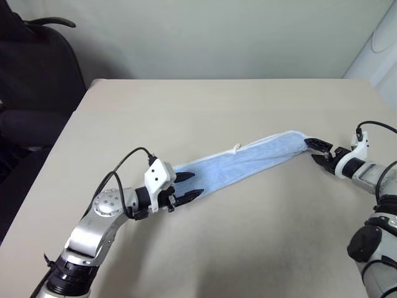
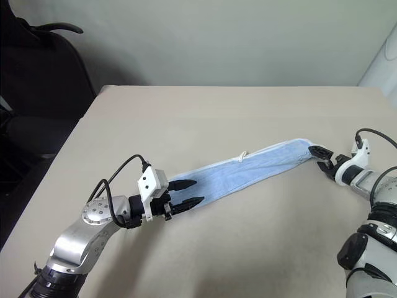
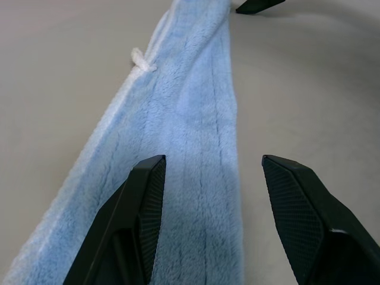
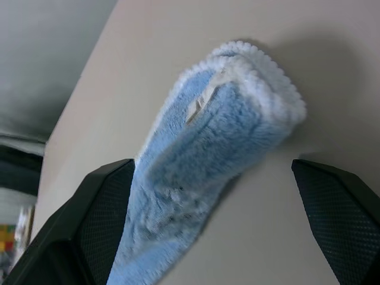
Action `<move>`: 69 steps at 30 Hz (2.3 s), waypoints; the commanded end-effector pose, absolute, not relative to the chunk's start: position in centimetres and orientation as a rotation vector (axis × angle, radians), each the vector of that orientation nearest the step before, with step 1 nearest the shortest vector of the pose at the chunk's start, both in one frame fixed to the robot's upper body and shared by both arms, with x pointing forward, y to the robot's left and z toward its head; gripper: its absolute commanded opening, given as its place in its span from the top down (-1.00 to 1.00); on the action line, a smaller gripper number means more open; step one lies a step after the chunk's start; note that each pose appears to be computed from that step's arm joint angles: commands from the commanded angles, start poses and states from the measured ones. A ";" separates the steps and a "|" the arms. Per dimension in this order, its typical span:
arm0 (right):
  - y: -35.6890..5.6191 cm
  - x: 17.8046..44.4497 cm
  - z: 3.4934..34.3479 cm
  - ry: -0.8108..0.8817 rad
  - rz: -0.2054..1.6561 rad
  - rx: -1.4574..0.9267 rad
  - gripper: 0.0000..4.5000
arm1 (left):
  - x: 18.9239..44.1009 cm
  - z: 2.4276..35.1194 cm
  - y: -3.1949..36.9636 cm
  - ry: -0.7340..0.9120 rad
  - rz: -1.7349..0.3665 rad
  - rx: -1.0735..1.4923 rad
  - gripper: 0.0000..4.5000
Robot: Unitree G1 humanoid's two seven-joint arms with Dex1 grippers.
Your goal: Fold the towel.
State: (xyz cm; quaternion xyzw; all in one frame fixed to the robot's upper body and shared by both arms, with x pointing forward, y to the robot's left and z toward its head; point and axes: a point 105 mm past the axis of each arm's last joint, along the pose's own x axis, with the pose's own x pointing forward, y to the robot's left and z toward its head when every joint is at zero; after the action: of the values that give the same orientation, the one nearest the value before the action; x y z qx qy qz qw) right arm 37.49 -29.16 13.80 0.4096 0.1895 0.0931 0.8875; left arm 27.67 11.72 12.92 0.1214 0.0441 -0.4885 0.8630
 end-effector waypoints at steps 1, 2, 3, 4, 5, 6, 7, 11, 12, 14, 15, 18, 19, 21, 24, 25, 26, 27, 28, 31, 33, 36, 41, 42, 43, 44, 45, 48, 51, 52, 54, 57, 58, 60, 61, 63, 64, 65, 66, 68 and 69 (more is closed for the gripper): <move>-28.4 39.2 14.4 0.351 0.169 0.888 -0.99 | 27.3 13.2 11.1 0.067 -1.043 0.273 -0.24; -28.0 39.7 14.2 0.351 0.163 0.895 -0.99 | 27.3 12.9 11.1 0.079 -1.043 0.277 -0.24; -27.7 40.2 14.1 0.350 0.156 0.900 -0.99 | 27.3 12.5 11.3 0.097 -1.044 0.280 -0.24; -27.5 40.6 14.0 0.348 0.149 0.903 -0.99 | 27.2 12.0 11.5 0.121 -1.043 0.280 -0.24; -27.4 41.0 14.0 0.345 0.137 0.908 -0.99 | 27.1 11.5 11.8 0.145 -1.041 0.286 -0.24; -27.5 41.3 13.9 0.343 0.123 0.913 -0.99 | 27.1 11.2 12.0 0.160 -1.040 0.292 -0.24; -27.6 41.5 13.8 0.343 0.106 0.917 -0.92 | 27.0 10.8 12.3 0.176 -1.037 0.293 -0.24; -27.9 41.9 13.9 0.339 0.089 0.921 -0.43 | 26.5 9.3 13.3 0.246 -1.021 0.282 -0.24; -28.1 41.9 13.9 0.338 0.083 0.922 -0.29 | 26.4 8.9 13.5 0.263 -1.017 0.280 -0.24; -28.4 41.9 13.7 0.342 0.065 0.928 0.04 | 26.0 8.1 13.8 0.293 -1.017 0.275 -0.24; -28.6 41.9 13.7 0.343 0.060 0.927 0.18 | 25.7 7.8 13.9 0.308 -1.020 0.272 -0.24; -29.0 41.8 13.6 0.340 0.048 0.927 0.66 | 25.2 7.1 14.2 0.340 -1.025 0.264 -0.24; -29.2 41.8 13.6 0.336 0.039 0.929 0.82 | 25.1 6.9 14.3 0.352 -1.025 0.258 -0.24; -29.5 41.7 13.6 0.331 0.029 0.929 0.99 | 24.9 6.5 14.5 0.369 -1.025 0.255 -0.24; -29.9 41.8 14.4 0.293 0.042 0.891 0.99 | 25.0 7.5 14.4 0.332 -1.026 0.196 -0.24; -29.9 41.9 14.8 0.278 0.055 0.859 0.99 | 25.2 8.3 14.3 0.303 -1.021 0.149 -0.24; -29.9 41.9 15.2 0.268 0.069 0.833 0.99 | 25.3 9.2 14.2 0.277 -1.021 0.106 -0.24; -29.8 41.9 15.5 0.261 0.086 0.795 0.99 | 25.4 10.3 14.1 0.240 -1.030 0.066 -0.24; -29.7 42.0 15.9 0.255 0.102 0.751 0.99 | 25.3 11.3 13.9 0.208 -1.041 0.029 -0.24; -29.4 42.0 17.1 0.217 0.160 0.603 0.99 | 24.7 13.7 13.7 0.145 -1.075 -0.069 -0.24; -29.1 41.8 18.5 0.167 0.212 0.474 0.99 | 24.2 15.0 13.8 0.103 -1.087 -0.112 -0.24; -28.0 41.5 20.8 0.092 0.301 0.308 0.99 | 24.3 17.0 14.6 0.025 -1.052 -0.196 -0.24; -24.3 40.0 23.5 -0.029 0.497 -0.097 0.99 | 26.8 19.4 17.2 -0.102 -0.854 -0.277 -0.24; -23.1 39.4 23.7 -0.055 0.551 -0.194 0.99 | 27.8 19.6 18.1 -0.110 -0.785 -0.320 -0.24; -21.3 38.7 23.6 -0.077 0.623 -0.308 0.99 | 28.6 19.9 18.7 -0.130 -0.732 -0.326 -0.24; -20.1 38.1 23.4 -0.090 0.672 -0.379 0.99 | 29.0 20.2 19.1 -0.141 -0.705 -0.327 -0.24; -19.1 37.6 23.0 -0.100 0.713 -0.438 0.99 | 29.3 20.3 19.2 -0.145 -0.693 -0.327 -0.24; -16.0 36.2 21.2 -0.110 0.833 -0.593 0.99 | 29.6 20.5 18.7 -0.153 -0.694 -0.325 -0.24; -13.7 34.9 17.9 -0.084 0.925 -0.795 0.99 | 29.6 20.5 17.7 -0.155 -0.715 -0.327 -0.24; -13.3 34.9 17.0 -0.079 0.927 -0.836 0.99 | 29.5 20.3 17.3 -0.151 -0.725 -0.327 -0.24; -12.9 35.2 16.2 -0.071 0.913 -0.856 0.99 | 29.5 20.1 16.8 -0.144 -0.736 -0.328 -0.24; -12.5 34.6 14.9 -0.025 0.972 -0.814 0.79 | 29.3 19.6 16.2 -0.126 -0.756 -0.328 -0.24; -12.5 34.4 14.7 -0.013 0.988 -0.798 0.69 | 29.2 19.4 16.1 -0.123 -0.758 -0.328 -0.24; -12.6 34.0 14.9 0.005 1.017 -0.709 0.40 | 29.1 19.1 15.9 -0.112 -0.759 -0.331 -0.24; -12.7 33.8 15.1 0.009 1.028 -0.668 0.26 | 29.1 18.9 15.9 -0.106 -0.760 -0.331 -0.24; -12.9 33.5 15.7 0.006 1.040 -0.605 -0.06 | 29.0 18.6 15.9 -0.097 -0.758 -0.332 -0.24; -13.0 33.4 16.0 0.002 1.042 -0.581 -0.22 | 29.0 18.5 15.9 -0.095 -0.757 -0.333 -0.24; -13.3 33.3 16.7 -0.007 1.039 -0.537 -0.36 | 29.0 18.4 16.0 -0.090 -0.752 -0.333 -0.24; -13.6 33.0 17.4 -0.016 1.046 -0.480 -0.53 | 28.9 18.3 16.1 -0.086 -0.745 -0.334 -0.24; -14.1 32.1 18.7 -0.025 1.078 -0.366 -0.67 | 28.8 18.2 16.4 -0.080 -0.732 -0.339 -0.24; -14.3 31.6 19.2 -0.023 1.095 -0.314 -0.67 | 28.7 18.2 16.6 -0.078 -0.727 -0.344 -0.24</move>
State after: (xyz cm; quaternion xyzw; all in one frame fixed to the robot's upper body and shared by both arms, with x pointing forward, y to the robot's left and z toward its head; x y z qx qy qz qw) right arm 32.71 -14.00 16.99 -0.1845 0.0141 0.5007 0.8456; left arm 29.27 16.35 16.87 -0.1794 -0.0141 -0.3536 0.9179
